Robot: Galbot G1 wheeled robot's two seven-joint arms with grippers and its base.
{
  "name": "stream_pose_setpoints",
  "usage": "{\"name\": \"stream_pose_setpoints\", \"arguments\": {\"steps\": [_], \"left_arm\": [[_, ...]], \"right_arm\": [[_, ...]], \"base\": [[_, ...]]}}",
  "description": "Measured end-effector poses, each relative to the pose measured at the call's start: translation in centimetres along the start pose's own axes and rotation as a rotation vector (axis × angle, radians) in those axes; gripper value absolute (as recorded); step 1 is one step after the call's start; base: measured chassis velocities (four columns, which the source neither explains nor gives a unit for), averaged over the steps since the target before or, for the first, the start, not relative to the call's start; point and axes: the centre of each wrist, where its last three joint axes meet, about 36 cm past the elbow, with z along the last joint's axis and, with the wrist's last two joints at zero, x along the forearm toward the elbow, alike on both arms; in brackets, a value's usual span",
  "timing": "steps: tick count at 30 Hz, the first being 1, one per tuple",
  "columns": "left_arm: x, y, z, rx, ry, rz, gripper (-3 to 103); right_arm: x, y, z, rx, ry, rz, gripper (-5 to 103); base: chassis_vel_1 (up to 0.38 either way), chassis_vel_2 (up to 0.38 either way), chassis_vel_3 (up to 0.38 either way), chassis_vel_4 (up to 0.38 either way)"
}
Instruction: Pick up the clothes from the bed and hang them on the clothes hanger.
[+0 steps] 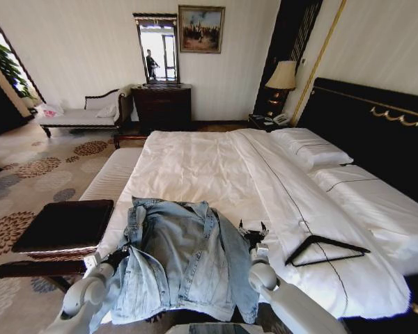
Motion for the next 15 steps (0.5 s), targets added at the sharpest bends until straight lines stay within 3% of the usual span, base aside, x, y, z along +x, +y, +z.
{"name": "stream_pose_setpoints", "arguments": {"steps": [7, 12, 15], "left_arm": [[-1.0, -1.7, 1.7, -0.002, 0.109, 0.016, 0], [-0.3, -2.1, 1.4, -0.004, 0.086, 0.000, -3], [0.4, -2.2, 0.9, -0.009, 0.054, -0.009, 7]], "right_arm": [[-1.5, 0.0, -1.2, -0.026, 0.009, 0.028, 100], [-2.2, -0.3, -1.7, -0.033, -0.002, 0.038, 100], [-2.2, -0.4, -1.9, -0.043, -0.013, 0.029, 100]], "base": [[0.000, 0.000, 0.000, 0.000], [0.000, 0.000, 0.000, 0.000], [0.000, 0.000, 0.000, 0.000]]}}
